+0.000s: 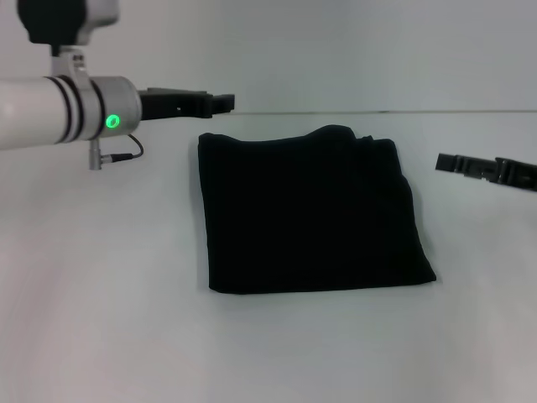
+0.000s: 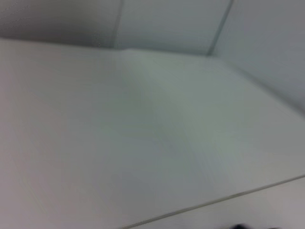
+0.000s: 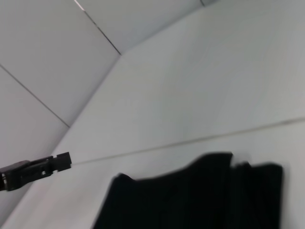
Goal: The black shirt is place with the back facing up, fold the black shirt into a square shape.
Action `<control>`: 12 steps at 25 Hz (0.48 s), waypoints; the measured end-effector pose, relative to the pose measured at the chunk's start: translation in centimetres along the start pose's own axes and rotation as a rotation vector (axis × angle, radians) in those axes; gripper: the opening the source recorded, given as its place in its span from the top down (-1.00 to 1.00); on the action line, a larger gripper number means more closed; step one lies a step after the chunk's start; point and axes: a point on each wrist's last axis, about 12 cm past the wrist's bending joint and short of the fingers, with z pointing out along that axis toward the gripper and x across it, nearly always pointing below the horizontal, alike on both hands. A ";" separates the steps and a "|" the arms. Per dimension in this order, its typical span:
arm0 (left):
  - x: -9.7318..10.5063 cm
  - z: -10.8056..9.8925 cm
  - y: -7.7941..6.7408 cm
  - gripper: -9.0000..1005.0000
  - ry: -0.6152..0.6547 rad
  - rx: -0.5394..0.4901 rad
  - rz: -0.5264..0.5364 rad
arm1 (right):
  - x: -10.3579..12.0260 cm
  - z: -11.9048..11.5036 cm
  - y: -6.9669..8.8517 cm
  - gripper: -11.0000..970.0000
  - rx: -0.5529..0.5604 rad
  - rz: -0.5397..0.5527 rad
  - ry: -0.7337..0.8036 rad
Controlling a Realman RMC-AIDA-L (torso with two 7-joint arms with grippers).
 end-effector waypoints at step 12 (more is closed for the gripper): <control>2.5 -5.6 -2.8 -0.57 -0.067 0.385 0.124 | -0.7 -1.0 2.1 -0.82 -0.175 -0.444 -0.119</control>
